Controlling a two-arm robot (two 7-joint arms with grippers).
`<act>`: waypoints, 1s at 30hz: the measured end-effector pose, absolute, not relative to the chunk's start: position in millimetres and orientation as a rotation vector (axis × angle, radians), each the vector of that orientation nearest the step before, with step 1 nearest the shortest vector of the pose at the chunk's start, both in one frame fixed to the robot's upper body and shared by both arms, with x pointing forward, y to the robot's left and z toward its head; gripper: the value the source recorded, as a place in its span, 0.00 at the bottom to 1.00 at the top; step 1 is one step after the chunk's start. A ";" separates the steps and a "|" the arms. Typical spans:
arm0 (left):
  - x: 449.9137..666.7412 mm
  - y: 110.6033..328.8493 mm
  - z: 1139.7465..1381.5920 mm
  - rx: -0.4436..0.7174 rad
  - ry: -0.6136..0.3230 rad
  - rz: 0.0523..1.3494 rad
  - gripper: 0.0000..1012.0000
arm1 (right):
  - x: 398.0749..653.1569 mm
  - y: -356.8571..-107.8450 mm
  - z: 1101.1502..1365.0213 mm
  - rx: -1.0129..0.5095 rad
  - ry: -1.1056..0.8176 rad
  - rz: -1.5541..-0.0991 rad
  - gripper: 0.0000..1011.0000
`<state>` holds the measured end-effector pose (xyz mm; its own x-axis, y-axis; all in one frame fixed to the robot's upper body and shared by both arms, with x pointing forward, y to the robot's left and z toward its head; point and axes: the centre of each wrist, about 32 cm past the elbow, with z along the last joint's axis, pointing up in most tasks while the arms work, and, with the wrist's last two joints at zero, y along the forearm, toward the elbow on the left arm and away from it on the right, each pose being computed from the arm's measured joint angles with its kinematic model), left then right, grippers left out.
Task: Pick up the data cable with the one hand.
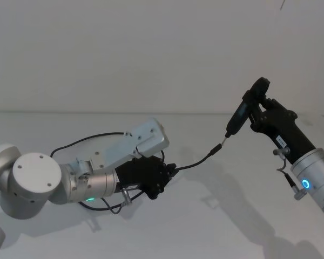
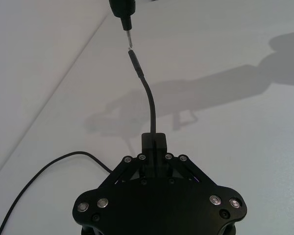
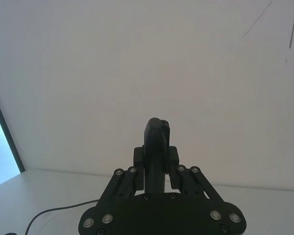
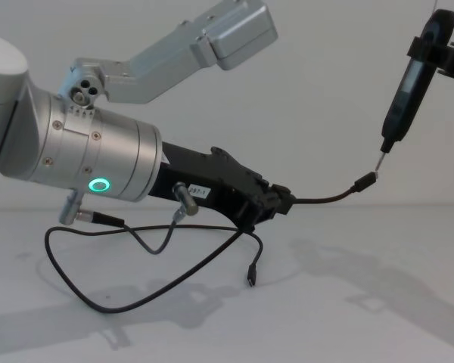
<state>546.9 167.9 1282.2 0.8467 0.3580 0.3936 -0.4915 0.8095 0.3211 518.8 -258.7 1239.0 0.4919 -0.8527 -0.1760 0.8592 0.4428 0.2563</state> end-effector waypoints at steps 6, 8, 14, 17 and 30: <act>546.9 167.9 1282.3 0.428 -0.326 0.462 0.04 | 520.5 -259.7 1239.0 0.325 0.018 -1.062 0.28; 546.9 167.9 1282.3 0.428 -0.326 0.462 0.04 | 521.0 -259.8 1239.0 0.323 0.016 -1.061 0.28; 546.9 167.9 1282.3 0.428 -0.326 0.462 0.04 | 522.1 -260.0 1239.3 0.317 0.011 -1.056 0.28; 546.9 167.8 1282.3 0.428 -0.326 0.462 0.04 | 522.3 -260.0 1239.4 0.314 0.009 -1.054 0.28; 546.9 167.8 1282.3 0.428 -0.326 0.462 0.04 | 523.1 -260.4 1240.0 0.305 0.002 -1.053 0.28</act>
<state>546.9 167.8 1282.3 0.8468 0.3575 0.3939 -0.4911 0.8099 0.3206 523.1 -260.4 1240.0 0.4987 -0.8543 -0.1469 0.8549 0.4567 0.2461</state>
